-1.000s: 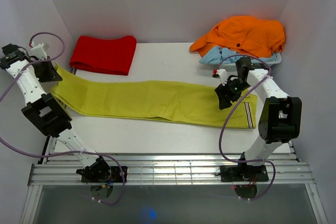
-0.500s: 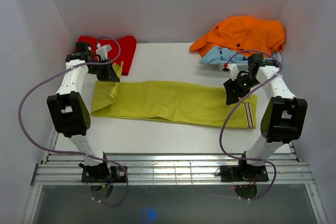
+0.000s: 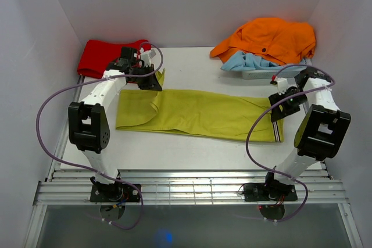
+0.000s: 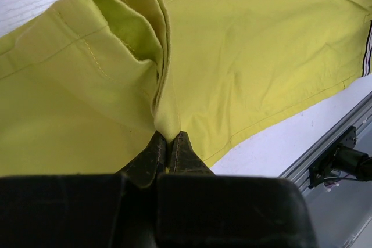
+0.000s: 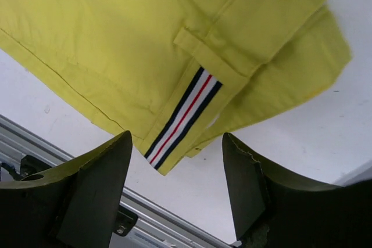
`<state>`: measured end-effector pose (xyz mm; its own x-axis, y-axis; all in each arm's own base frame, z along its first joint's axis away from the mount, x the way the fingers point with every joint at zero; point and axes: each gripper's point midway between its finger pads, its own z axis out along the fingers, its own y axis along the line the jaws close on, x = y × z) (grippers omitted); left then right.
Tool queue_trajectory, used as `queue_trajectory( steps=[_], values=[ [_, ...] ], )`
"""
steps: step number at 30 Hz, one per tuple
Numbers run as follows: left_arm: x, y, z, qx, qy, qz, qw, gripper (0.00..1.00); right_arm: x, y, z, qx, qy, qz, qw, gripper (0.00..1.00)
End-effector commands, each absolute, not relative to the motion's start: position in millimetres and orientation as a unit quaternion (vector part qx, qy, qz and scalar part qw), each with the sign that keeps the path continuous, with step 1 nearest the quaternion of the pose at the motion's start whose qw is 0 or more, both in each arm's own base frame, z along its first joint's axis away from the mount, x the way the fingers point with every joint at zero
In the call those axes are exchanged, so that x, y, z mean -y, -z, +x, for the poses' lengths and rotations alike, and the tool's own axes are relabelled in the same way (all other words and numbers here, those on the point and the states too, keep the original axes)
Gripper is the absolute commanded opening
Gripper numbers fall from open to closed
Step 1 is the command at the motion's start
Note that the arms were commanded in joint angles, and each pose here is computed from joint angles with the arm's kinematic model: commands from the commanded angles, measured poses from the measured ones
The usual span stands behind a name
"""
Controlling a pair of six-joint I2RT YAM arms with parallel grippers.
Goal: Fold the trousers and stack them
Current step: Fold the trousers
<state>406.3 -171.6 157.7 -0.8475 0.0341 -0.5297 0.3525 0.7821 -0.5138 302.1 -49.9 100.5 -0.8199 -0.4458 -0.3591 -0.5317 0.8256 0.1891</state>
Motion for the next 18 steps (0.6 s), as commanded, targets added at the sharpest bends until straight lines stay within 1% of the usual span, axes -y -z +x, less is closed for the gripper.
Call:
queue_trajectory(
  steps=[1, 5, 12, 18],
  values=[
    [188, -181, 411, -0.897, 0.319, 0.098, 0.290, 0.00, 45, -74, 282, -0.949, -0.160, -0.248, 0.105, 0.69],
    [212, -152, 404, -0.907, 0.323, 0.097, 0.251, 0.00, 36, -67, 285, -0.948, -0.184, -0.234, 0.108, 0.68],
    [246, -119, 396, -0.914, 0.321, 0.108, 0.226, 0.00, 36, -64, 286, -0.949, -0.188, -0.232, 0.103, 0.67],
    [260, -85, 381, -0.924, 0.308, 0.117, 0.192, 0.00, 35, -68, 289, -0.948, -0.190, -0.232, 0.108, 0.67]
  ],
)
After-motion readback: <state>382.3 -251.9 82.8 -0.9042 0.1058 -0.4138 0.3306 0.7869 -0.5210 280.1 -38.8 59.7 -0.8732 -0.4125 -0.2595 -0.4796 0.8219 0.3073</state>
